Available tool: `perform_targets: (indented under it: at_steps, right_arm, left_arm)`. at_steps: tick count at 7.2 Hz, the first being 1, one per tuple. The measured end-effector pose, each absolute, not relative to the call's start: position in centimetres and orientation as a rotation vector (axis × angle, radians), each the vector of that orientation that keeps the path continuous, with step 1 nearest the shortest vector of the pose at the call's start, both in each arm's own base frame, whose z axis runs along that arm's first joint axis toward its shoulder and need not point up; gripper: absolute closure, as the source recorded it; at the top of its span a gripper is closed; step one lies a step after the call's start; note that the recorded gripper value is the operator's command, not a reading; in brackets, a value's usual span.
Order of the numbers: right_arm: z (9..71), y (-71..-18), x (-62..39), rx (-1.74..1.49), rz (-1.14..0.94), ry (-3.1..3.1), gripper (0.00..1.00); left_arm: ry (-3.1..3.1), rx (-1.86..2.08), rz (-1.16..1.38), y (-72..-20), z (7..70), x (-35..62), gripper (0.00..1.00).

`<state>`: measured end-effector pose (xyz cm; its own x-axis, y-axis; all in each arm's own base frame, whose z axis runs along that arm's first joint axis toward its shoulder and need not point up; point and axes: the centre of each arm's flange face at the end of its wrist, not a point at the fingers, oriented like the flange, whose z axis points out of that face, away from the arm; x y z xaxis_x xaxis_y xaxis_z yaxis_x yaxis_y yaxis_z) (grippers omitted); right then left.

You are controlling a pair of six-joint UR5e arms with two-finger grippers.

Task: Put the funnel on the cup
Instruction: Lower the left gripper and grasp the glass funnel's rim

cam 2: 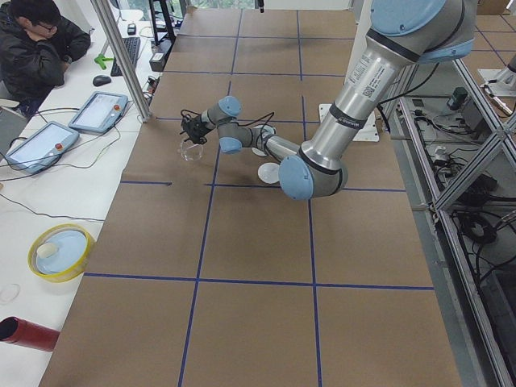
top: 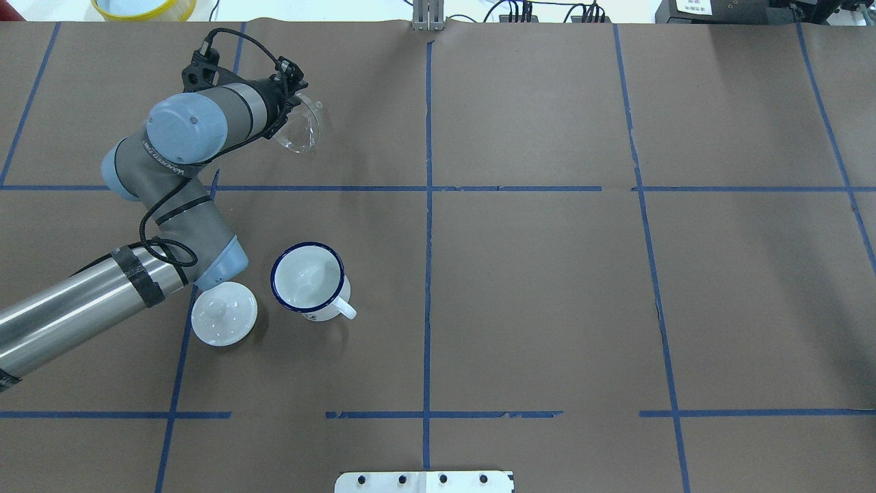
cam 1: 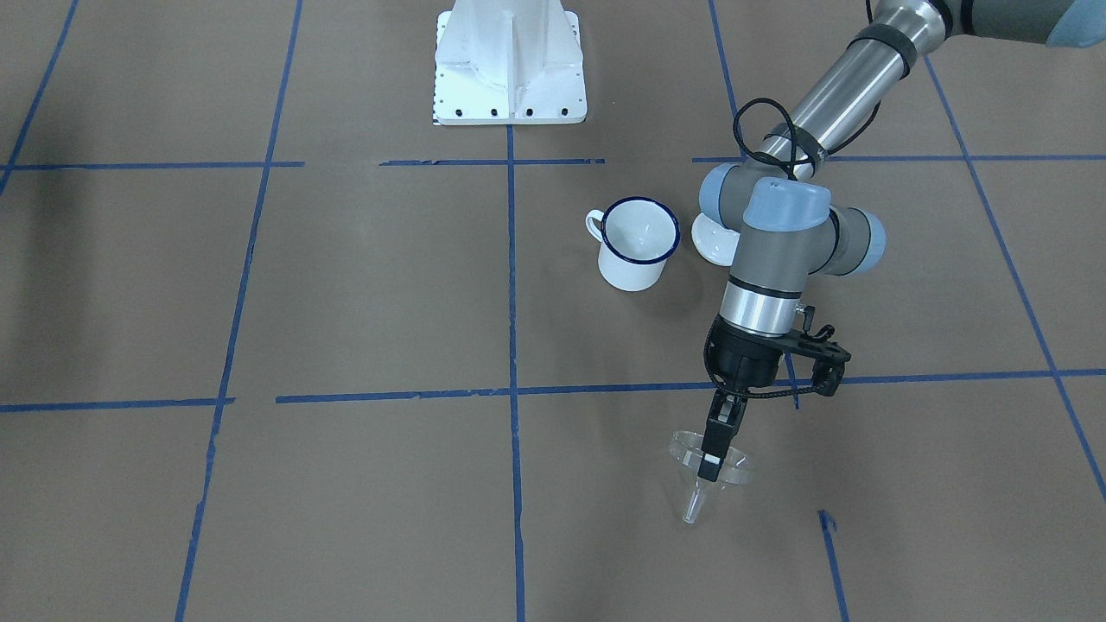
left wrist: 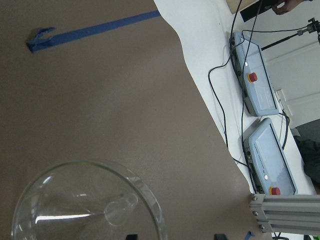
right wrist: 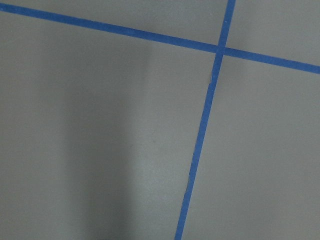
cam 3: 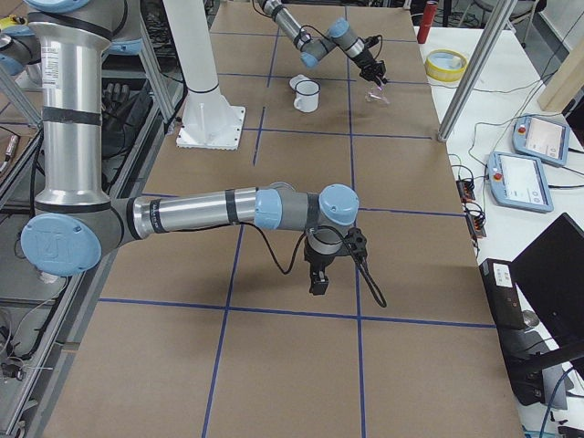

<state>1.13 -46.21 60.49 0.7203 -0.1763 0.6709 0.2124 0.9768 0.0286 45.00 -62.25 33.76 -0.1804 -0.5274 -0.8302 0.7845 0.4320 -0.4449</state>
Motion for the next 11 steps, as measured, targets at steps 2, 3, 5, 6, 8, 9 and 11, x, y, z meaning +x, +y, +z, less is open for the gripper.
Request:
perform_targets:
  at_steps: [2, 3, 5, 6, 8, 9, 11]
  right_arm:
    - [60.5, -46.2, 1.1, -0.052, -0.215, -0.736, 0.00]
    - [60.5, -46.2, 1.1, -0.052, -0.215, -0.736, 0.00]
    - [60.5, -46.2, 1.1, -0.052, -0.215, -0.736, 0.00]
    - [60.5, -46.2, 1.1, -0.052, -0.215, -0.736, 0.00]
    - [60.5, -46.2, 1.1, -0.052, -0.215, -0.736, 0.00]
    - [60.5, -46.2, 1.1, -0.052, -0.215, -0.736, 0.00]
    - [60.5, -46.2, 1.1, -0.052, -0.215, -0.736, 0.00]
  left_arm:
    - [1.286, 0.265, -1.197, -62.3, 34.2, 45.0, 0.72]
    - [1.284, 0.266, -1.198, -62.4, 34.2, 45.0, 0.91]
    - [1.290, 0.266, -1.197, -62.4, 34.1, 45.0, 1.00]
    - [1.306, 0.269, -1.193, -62.3, 33.8, 44.8, 1.00]
    - [1.380, 0.285, -1.173, -61.7, 30.6, 43.5, 1.00]
    - [1.430, 0.288, -1.156, -61.0, 28.1, 42.4, 1.00]
    - [1.433, 0.226, -1.087, -58.9, 23.8, 41.3, 1.00]
